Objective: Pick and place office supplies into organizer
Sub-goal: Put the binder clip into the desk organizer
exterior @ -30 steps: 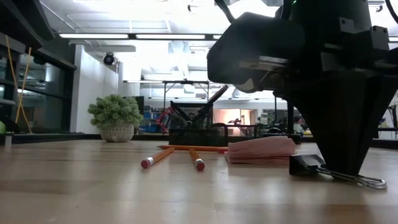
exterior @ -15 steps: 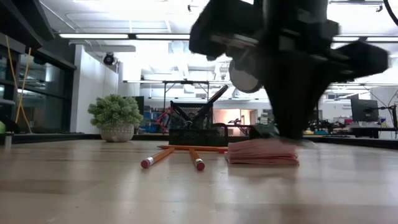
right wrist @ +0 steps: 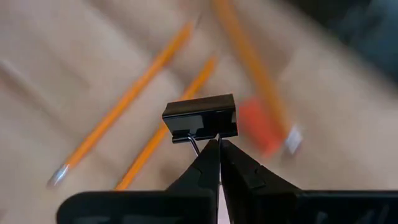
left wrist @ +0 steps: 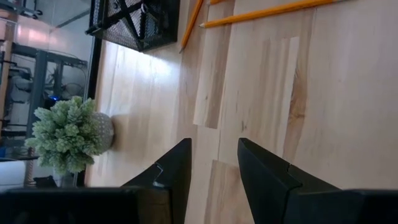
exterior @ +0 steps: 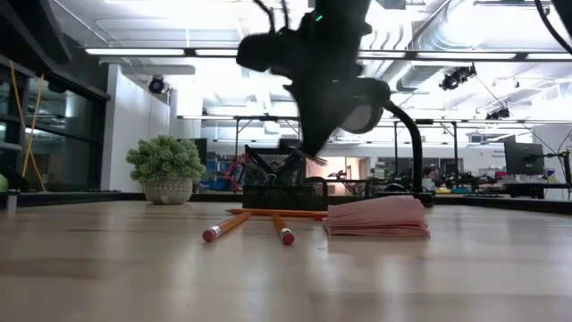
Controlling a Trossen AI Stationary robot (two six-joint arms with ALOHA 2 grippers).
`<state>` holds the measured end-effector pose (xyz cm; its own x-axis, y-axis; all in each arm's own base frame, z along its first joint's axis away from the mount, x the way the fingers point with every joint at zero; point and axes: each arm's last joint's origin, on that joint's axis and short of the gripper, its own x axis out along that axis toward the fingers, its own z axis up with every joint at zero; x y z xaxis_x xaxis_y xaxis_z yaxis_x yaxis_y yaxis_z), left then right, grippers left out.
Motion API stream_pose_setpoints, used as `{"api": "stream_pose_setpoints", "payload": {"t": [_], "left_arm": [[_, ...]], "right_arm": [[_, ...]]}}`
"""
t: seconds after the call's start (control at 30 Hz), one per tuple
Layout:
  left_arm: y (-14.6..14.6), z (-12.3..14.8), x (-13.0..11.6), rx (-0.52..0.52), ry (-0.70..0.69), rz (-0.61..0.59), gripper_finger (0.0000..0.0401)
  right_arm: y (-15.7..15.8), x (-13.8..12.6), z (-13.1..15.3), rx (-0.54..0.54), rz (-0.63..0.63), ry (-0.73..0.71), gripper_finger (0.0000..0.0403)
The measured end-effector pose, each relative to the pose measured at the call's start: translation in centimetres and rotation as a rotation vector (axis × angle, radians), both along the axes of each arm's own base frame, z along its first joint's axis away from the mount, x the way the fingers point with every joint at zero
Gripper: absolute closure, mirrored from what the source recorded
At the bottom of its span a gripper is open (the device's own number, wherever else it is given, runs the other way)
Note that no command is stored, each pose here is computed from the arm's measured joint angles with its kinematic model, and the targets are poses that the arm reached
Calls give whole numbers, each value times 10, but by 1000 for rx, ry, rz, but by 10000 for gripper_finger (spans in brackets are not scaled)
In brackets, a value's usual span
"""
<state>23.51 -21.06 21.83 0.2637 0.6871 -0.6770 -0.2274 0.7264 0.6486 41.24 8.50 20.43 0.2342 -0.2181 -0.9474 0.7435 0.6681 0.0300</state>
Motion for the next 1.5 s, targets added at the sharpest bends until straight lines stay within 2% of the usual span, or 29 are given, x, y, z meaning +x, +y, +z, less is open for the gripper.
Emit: {"api": "stream_pose_setpoints", "payload": {"t": [0.2, 0.37, 0.57, 0.8, 0.9, 1.0, 1.1, 1.23, 1.37, 1.5], "left_arm": [[0, -1, 0, -18, 11, 10, 281], [-1, -1, -1, -41, -3, 47, 281], [-1, -1, -1, -69, -56, 113, 281], [-1, -1, -1, -76, -77, 133, 281], [0, -1, -1, -76, -77, 135, 281], [0, -1, -1, -75, -81, 136, 281], [0, -1, -1, -73, -93, 144, 281], [0, -1, -1, -67, -97, 142, 281], [0, 0, -1, -63, -98, 140, 281], [0, 0, -1, -61, -97, 139, 281]], "right_arm": [[-67, 12, 13, -89, 181, 58, 403], [-111, 11, 13, -60, 337, 114, 403], [-138, 11, 13, -32, 546, 116, 403], [-139, 13, 15, -44, 801, 100, 403], [-137, 16, 14, -13, 826, 49, 403], [-135, 20, 15, -36, 804, 19, 403], [-131, 23, 16, -119, 783, 35, 403], [-114, 26, 16, -253, 843, 98, 403], [-96, 31, 6, -399, 893, 183, 403], [-86, 36, -7, -503, 866, 254, 403]]}}
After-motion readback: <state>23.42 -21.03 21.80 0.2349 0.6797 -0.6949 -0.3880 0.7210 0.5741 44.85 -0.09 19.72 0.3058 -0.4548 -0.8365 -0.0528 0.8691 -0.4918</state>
